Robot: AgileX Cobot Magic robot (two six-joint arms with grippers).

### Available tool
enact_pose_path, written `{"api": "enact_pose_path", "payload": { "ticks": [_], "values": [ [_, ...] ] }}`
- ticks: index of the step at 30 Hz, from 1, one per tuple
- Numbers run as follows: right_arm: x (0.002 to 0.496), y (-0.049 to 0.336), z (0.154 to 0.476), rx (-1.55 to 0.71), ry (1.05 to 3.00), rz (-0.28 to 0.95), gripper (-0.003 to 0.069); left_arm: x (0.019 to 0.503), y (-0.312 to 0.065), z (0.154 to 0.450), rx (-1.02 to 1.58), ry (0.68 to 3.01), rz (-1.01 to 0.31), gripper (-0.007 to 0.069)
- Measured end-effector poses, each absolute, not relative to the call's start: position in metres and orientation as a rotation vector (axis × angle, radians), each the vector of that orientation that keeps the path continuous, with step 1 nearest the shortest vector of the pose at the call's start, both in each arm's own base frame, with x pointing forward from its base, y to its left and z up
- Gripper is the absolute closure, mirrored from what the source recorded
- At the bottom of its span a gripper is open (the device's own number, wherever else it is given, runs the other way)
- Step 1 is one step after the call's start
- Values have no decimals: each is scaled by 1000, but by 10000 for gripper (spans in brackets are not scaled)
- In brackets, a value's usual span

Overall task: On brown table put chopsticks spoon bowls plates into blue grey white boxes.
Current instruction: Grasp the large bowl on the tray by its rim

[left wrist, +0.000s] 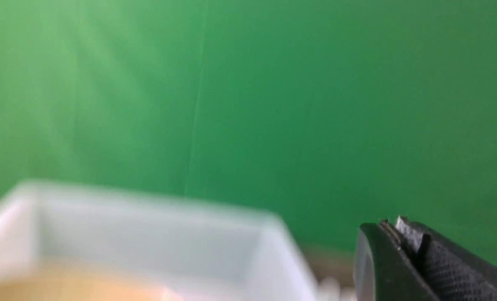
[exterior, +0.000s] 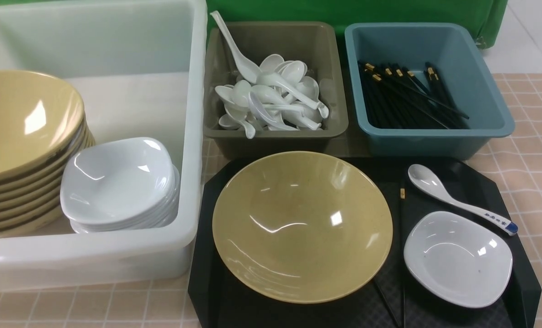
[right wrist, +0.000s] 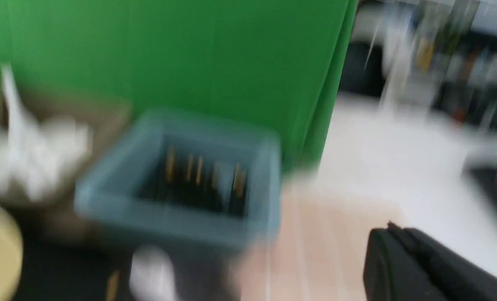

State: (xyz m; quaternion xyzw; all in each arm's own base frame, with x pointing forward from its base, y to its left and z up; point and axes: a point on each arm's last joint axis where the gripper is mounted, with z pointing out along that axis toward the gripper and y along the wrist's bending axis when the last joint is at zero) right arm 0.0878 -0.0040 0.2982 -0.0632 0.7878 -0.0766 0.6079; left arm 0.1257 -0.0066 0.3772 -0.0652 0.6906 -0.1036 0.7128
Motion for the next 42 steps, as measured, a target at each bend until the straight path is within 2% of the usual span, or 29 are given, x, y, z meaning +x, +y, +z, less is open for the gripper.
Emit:
{"api": "enact_pose_path", "payload": {
  "ticks": [1, 3, 6, 8, 12, 15, 18, 20, 24, 26, 27, 28, 30, 31, 32, 33, 37, 40, 42],
  "values": [
    [88, -4, 296, -145, 1844, -175, 622, 128, -7, 376, -147, 1552, -230, 619],
    [93, -4, 273, -125, 2113, -132, 622, 151, -15, 362, -115, 1822, -213, 619],
    [96, 0, 261, -94, 2266, -42, 622, 168, -36, 354, 51, 2069, -225, 619],
    [98, 5, 259, -98, 2287, 30, 622, 177, -54, 352, 179, 2175, -284, 619],
    [103, 16, 259, -208, 2264, 151, 622, 202, -111, 348, 483, 2315, -540, 619],
    [105, 19, 258, -248, 2235, 175, 622, 220, -149, 342, 655, 2316, -684, 619],
    [106, 20, 250, -232, 2223, 190, 621, 240, -181, 329, 779, 2323, -752, 618],
    [106, 21, 244, -204, 2221, 216, 621, 257, -202, 315, 878, 2340, -747, 618],
    [106, 22, 243, -200, 2209, 234, 621, 286, -214, 292, 948, 2461, -604, 618],
    [106, 23, 243, -208, 2207, 237, 621, 293, -213, 290, 949, 2484, -531, 616],
    [106, 23, 243, -217, 2206, 238, 621, 300, -211, 292, 939, 2493, -440, 611],
    [106, 23, 243, -217, 2206, 240, 621, 301, -210, 292, 946, 2488, -425, 610],
    [106, 23, 244, -218, 2197, 236, 621, 309, -203, 297, 961, 2456, -258, 544],
    [107, 23, 244, -215, 2192, 235, 621, 311, -201, 298, 967, 2445, -220, 503],
    [107, 23, 245, -214, 2191, 234, 621, 312, -201, 298, 968, 2442, -212, 494],
    [107, 23, 245, -213, 2184, 232, 621, 315, -198, 298, 989, 2427, -139, 405],
    [108, 22, 246, -206, 2170, 225, 621, 322, -196, 286, 1020, 2437, -41, 224],
    [109, 22, 247, -203, 2164, 222, 621, 329, -198, 270, 1043, 2460, -2, 146],
    [109, 22, 247, -203, 2163, 222, 620, 334, -201, 256, 1061, 2483, 12, 125]
  ]
}}
